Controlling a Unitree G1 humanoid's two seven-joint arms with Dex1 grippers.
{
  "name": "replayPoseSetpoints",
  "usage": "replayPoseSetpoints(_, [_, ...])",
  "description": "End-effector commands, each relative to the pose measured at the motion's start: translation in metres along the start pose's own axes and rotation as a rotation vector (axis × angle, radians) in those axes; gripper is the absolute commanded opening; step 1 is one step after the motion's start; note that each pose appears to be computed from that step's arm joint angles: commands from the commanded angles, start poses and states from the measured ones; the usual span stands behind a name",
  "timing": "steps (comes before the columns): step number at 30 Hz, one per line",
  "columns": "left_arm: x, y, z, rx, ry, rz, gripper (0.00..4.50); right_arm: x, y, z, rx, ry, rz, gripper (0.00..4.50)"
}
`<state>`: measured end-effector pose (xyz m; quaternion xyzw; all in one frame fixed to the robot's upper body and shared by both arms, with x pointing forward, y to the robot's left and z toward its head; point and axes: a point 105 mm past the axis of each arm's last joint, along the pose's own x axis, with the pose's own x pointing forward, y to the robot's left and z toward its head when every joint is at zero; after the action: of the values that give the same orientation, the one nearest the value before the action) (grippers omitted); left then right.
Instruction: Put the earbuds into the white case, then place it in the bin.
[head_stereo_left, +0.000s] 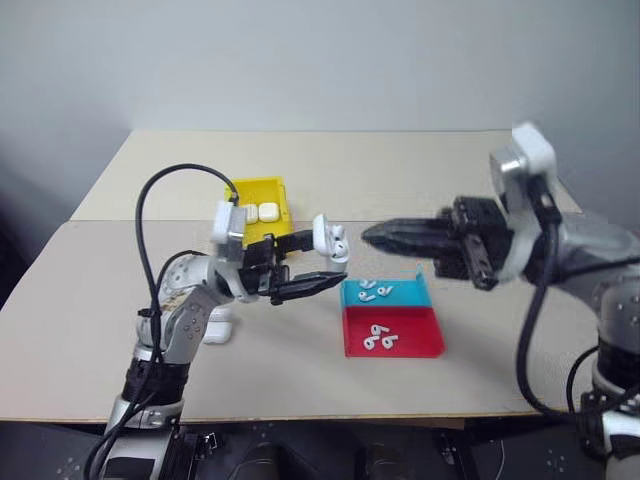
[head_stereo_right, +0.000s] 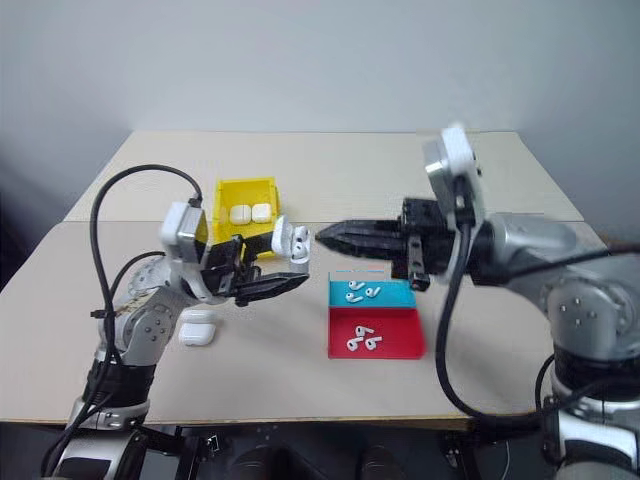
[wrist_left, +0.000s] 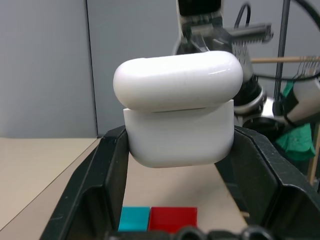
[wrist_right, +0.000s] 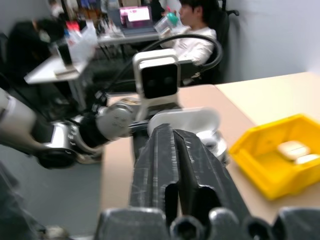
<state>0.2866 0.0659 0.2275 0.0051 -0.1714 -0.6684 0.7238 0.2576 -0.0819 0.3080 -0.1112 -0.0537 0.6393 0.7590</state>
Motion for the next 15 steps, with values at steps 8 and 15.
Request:
replayPoseSetpoints(8, [0.020, 0.017, -0.014, 0.139, 0.157, 0.111, 2.77, 0.042, -0.013, 0.011, -0.254, 0.290, 0.106, 0.03])
replayPoseSetpoints(15, [0.017, 0.016, -0.003, 0.174, 0.090, 0.159, 2.77, 0.039, -0.030, -0.021, -0.366, 0.490, 0.049, 0.03])
